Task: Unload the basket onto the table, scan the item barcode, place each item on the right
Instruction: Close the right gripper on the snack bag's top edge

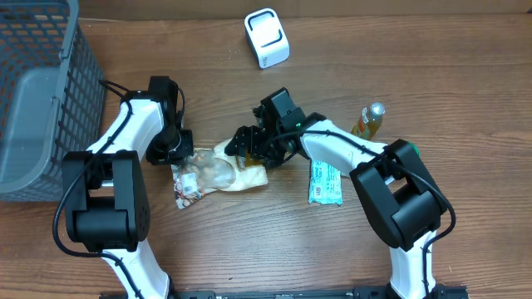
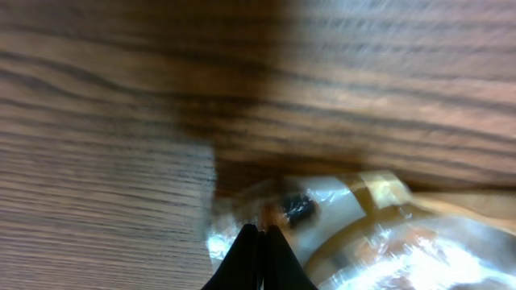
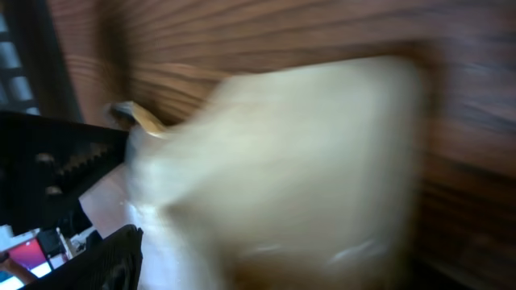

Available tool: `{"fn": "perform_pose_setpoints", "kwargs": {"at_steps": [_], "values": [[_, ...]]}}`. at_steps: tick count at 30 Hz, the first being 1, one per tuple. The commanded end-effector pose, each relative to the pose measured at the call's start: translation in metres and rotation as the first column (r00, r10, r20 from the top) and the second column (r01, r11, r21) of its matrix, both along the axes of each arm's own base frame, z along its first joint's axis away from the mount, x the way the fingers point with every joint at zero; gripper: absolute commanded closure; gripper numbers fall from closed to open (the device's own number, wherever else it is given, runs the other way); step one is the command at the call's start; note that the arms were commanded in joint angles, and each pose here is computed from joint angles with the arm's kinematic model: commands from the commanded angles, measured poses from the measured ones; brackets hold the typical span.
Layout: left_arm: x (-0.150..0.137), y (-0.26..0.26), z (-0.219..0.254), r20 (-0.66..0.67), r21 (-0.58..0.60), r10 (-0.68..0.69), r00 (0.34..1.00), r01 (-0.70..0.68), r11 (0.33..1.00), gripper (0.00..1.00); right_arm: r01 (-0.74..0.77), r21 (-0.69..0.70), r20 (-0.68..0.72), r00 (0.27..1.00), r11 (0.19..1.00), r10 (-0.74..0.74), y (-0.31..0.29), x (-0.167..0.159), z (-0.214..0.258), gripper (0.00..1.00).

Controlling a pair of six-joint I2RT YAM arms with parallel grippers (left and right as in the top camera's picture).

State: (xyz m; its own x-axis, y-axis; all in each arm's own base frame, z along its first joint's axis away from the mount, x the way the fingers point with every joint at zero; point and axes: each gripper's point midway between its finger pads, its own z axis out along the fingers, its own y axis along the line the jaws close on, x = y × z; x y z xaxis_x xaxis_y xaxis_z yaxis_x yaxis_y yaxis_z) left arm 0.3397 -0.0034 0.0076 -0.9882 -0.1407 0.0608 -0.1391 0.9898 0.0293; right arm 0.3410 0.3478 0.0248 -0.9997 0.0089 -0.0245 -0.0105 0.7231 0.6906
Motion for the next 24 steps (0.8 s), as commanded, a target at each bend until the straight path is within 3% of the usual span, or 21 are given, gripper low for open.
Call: {"fn": "perform_pose_setpoints", "kwargs": {"at_steps": [1,5,12,15,17,24], "values": [[-0.003,-0.005,-0.005,-0.01,-0.013,-0.017,1.0,0.017,1.0,0.96,-0.024,0.02,-0.005,1.0,1.0,0.024,0.012,-0.016,-0.008,0.19],[-0.002,-0.005,-0.005,-0.007,-0.013,-0.017,1.0,0.017,1.0,0.96,-0.039,0.106,-0.031,0.999,0.994,0.042,0.026,-0.02,0.005,0.18],[0.0,-0.005,-0.005,0.001,-0.013,-0.017,1.0,0.017,1.0,0.96,-0.012,0.079,-0.03,0.999,0.997,0.015,0.025,-0.018,0.001,0.21],[0.0,-0.005,-0.005,0.002,-0.013,-0.017,1.0,0.017,1.0,0.96,-0.016,0.082,-0.026,0.999,0.996,0.018,0.027,-0.019,0.002,0.33],[0.001,-0.005,-0.005,0.005,-0.012,-0.017,1.0,0.017,1.0,0.96,-0.018,0.082,-0.026,0.999,0.996,0.02,0.028,-0.02,0.002,0.47],[0.003,-0.005,-0.005,0.013,-0.013,-0.017,1.0,0.017,1.0,0.96,-0.028,0.092,-0.045,0.998,0.995,0.032,0.028,-0.024,0.003,0.5]]}}
